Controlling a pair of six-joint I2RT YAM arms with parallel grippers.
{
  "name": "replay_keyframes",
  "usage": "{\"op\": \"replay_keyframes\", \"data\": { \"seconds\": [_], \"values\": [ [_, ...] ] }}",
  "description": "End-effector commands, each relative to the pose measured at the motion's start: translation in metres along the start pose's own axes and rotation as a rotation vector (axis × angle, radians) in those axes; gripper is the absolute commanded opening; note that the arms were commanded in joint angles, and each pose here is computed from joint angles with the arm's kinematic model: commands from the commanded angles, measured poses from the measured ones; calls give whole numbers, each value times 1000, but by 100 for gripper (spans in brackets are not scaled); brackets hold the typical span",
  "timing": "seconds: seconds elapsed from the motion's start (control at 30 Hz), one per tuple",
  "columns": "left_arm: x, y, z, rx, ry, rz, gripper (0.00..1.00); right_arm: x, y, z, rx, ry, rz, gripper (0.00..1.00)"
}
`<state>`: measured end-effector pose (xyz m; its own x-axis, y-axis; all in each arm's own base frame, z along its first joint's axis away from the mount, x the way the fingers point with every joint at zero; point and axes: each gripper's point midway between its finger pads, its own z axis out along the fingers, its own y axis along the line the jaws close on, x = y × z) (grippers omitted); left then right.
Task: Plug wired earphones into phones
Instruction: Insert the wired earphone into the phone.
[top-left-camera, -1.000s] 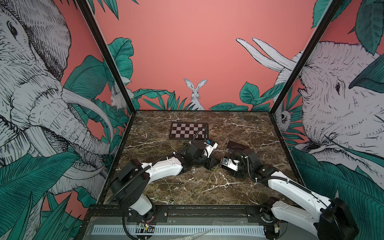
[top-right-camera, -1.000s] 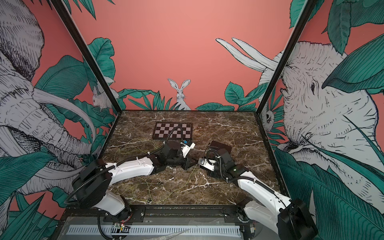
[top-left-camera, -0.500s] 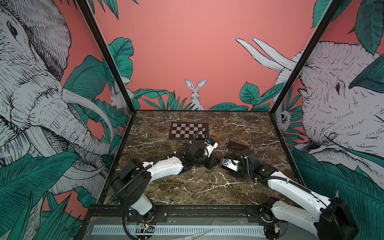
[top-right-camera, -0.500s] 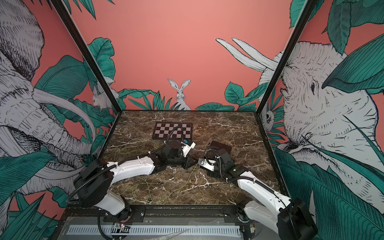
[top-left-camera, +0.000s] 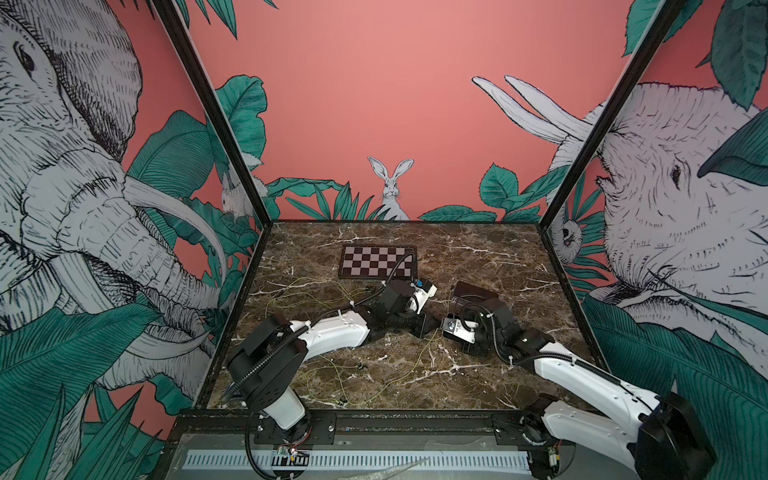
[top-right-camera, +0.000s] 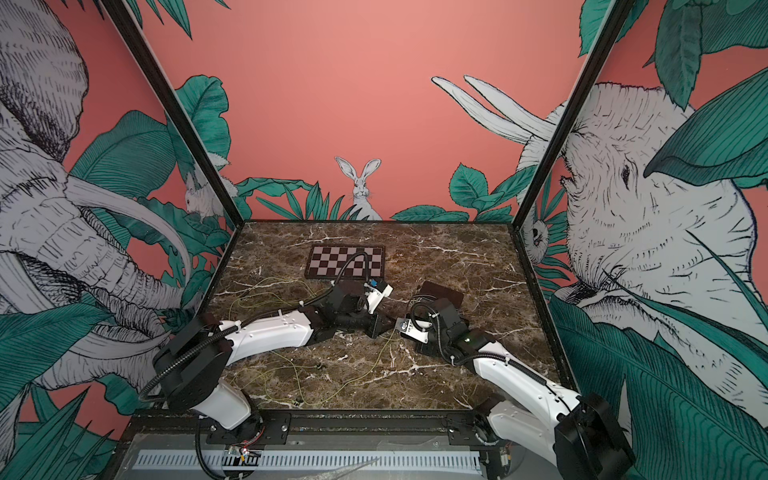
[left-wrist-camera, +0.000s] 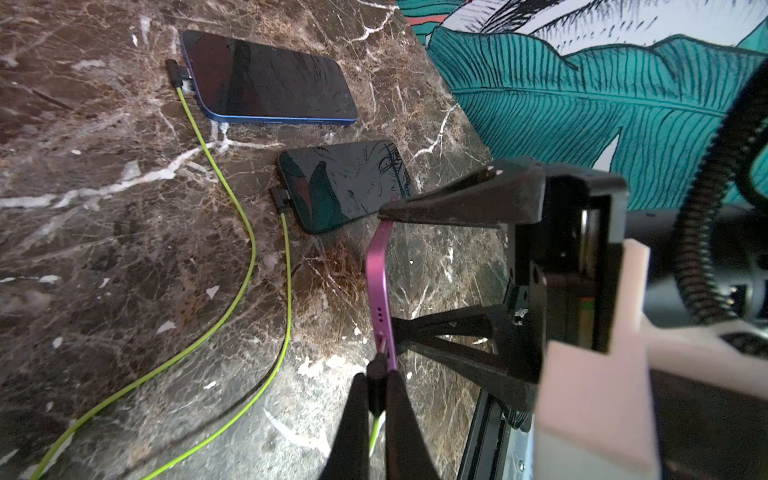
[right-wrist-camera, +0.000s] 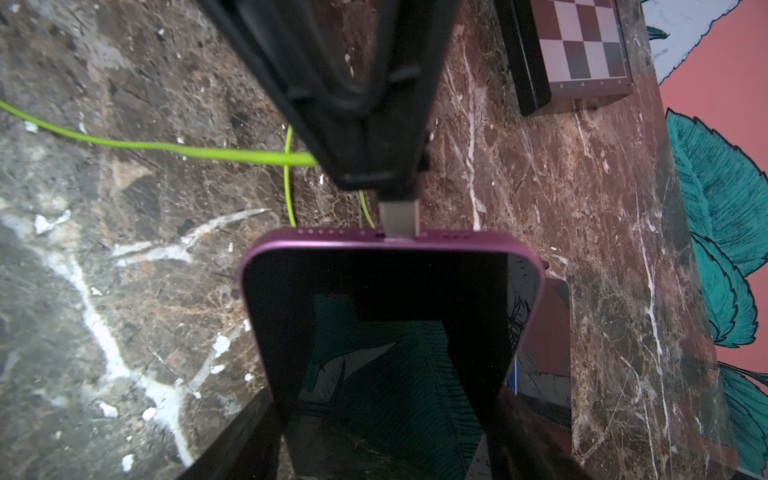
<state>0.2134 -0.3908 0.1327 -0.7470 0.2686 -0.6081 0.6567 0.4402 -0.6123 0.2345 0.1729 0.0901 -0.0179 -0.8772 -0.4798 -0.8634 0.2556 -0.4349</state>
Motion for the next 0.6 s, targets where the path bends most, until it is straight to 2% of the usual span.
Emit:
{"op": "replay_keyframes", "data": {
  "seconds": [0.0, 0.57],
  "values": [
    [3, -4, 3, 14, 34, -11, 0, -51, -30, -15, 80, -162, -34, 61],
    [11, -3, 10, 33, 76, -29, 0, -68, -31, -17, 64, -190, -25, 60]
  ]
}}
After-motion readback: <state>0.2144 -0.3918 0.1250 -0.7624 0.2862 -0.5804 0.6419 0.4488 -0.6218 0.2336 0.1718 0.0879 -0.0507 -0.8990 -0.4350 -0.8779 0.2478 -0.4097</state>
